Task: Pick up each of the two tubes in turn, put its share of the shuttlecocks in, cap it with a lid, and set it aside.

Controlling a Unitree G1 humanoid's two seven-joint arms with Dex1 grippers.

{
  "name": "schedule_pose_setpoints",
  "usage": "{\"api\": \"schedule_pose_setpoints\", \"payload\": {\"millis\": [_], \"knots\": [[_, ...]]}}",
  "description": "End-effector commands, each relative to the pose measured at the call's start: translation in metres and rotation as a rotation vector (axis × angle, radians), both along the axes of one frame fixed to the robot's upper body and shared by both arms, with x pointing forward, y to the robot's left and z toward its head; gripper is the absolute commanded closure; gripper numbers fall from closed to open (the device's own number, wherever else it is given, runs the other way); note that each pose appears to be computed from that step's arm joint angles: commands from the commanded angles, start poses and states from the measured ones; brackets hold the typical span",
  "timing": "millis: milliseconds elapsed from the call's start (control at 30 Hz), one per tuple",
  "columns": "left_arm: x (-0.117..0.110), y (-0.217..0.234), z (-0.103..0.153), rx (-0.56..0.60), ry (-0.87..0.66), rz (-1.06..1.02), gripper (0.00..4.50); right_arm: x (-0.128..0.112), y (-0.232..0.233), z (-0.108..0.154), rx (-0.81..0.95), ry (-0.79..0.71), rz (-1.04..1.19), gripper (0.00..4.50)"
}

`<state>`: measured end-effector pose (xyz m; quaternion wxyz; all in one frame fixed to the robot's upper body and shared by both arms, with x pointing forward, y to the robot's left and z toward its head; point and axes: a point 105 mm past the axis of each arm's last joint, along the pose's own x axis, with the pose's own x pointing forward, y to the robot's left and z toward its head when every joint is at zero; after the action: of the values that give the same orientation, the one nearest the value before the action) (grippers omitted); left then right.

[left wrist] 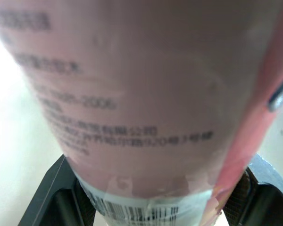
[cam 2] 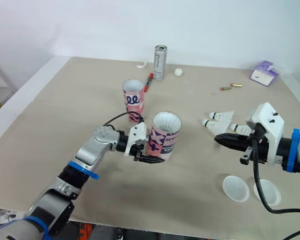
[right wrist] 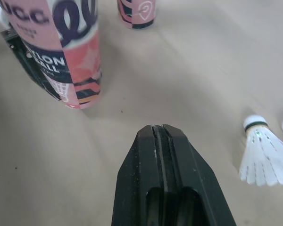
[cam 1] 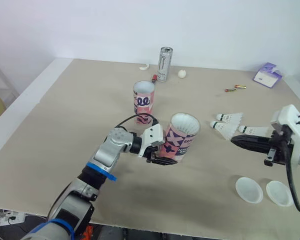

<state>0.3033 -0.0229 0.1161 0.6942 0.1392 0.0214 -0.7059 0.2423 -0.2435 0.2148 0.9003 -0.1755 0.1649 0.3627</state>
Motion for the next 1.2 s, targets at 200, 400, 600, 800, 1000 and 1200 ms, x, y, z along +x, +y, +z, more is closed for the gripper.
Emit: {"api": "schedule_pose_setpoints", "payload": {"millis": [200, 400, 600, 800, 1000, 1200], "knots": [[-0.007, -0.018, -0.003, -0.108, -0.103, 0.008, 1.59, -0.001, -0.003, 0.006, -0.031, -0.039, -0.005, 4.42], [-0.008, -0.017, -0.022, -0.073, -0.087, 0.006, 1.59, -0.005, -0.009, 0.000, -0.051, -0.008, -0.013, 4.42], [-0.011, -0.016, -0.033, -0.030, -0.076, -0.027, 1.59, -0.011, -0.023, -0.012, -0.066, 0.061, -0.048, 4.42], [-0.012, -0.018, -0.037, -0.008, -0.062, -0.046, 1.59, -0.028, -0.047, -0.037, -0.202, 0.216, -0.081, 3.31], [-0.014, -0.012, -0.040, 0.000, -0.015, -0.065, 1.59, -0.031, -0.062, -0.050, -0.282, 0.293, -0.094, 0.86], [-0.013, -0.006, -0.046, 0.038, -0.020, -0.079, 1.59, -0.018, -0.066, -0.061, -0.338, 0.320, -0.077, 0.12]]}}
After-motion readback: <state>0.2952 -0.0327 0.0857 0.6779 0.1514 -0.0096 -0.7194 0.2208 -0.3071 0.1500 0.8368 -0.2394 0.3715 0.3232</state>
